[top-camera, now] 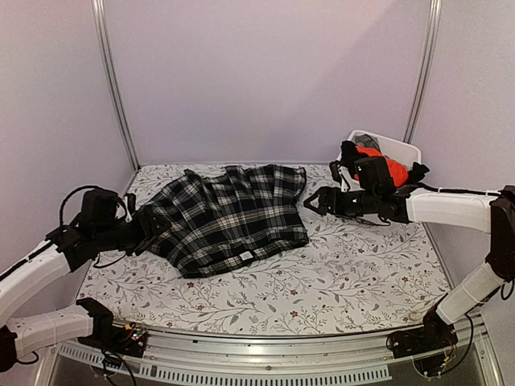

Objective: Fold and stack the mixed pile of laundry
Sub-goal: Flatten out the crumpled skirt at the center of the board.

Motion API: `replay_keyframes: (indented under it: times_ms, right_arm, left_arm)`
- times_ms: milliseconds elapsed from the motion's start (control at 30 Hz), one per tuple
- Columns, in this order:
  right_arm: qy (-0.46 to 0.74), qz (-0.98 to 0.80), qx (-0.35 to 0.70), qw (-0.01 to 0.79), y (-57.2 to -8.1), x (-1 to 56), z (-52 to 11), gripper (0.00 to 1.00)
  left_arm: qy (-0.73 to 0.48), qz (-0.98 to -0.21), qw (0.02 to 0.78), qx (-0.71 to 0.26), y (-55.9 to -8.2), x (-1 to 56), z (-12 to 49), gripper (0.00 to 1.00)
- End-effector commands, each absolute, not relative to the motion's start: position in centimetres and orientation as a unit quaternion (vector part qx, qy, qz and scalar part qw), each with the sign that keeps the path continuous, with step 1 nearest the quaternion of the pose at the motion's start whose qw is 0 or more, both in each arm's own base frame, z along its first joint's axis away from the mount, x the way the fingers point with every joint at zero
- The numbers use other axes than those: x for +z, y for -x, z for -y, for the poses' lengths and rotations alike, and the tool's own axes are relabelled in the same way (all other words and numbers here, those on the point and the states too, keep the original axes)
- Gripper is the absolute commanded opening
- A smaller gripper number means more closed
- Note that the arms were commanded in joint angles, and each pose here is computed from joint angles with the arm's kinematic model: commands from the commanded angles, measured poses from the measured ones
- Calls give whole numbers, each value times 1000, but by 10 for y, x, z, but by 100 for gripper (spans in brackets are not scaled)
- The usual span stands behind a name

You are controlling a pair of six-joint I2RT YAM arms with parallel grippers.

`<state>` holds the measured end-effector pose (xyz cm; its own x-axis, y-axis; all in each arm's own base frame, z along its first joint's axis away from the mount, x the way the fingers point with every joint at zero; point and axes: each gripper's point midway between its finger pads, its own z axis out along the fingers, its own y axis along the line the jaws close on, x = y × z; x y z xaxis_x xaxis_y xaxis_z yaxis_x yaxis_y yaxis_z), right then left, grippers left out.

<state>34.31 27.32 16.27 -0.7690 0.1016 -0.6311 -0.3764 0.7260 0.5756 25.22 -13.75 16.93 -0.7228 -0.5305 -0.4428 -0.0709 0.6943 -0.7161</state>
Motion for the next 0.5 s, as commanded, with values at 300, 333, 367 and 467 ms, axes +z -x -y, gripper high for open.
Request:
replay_keyframes:
  times_ms: [300, 333, 367, 467]
  right_arm:
    - [136, -923, 262, 247, -378, 74, -288, 85]
    - [137, -924, 262, 243, -381, 70, -290, 85]
    - [139, -923, 265, 241, -383, 69, -293, 85]
    - [142, -925, 275, 221, -384, 57, -298, 85]
  left_arm:
    - [197, -887, 229, -350, -212, 94, 161, 84]
    - [196, -883, 228, -360, -212, 93, 164, 84]
    - [199, -880, 227, -367, -212, 91, 165, 84]
    - [200, -870, 227, -389, -212, 86, 170, 84]
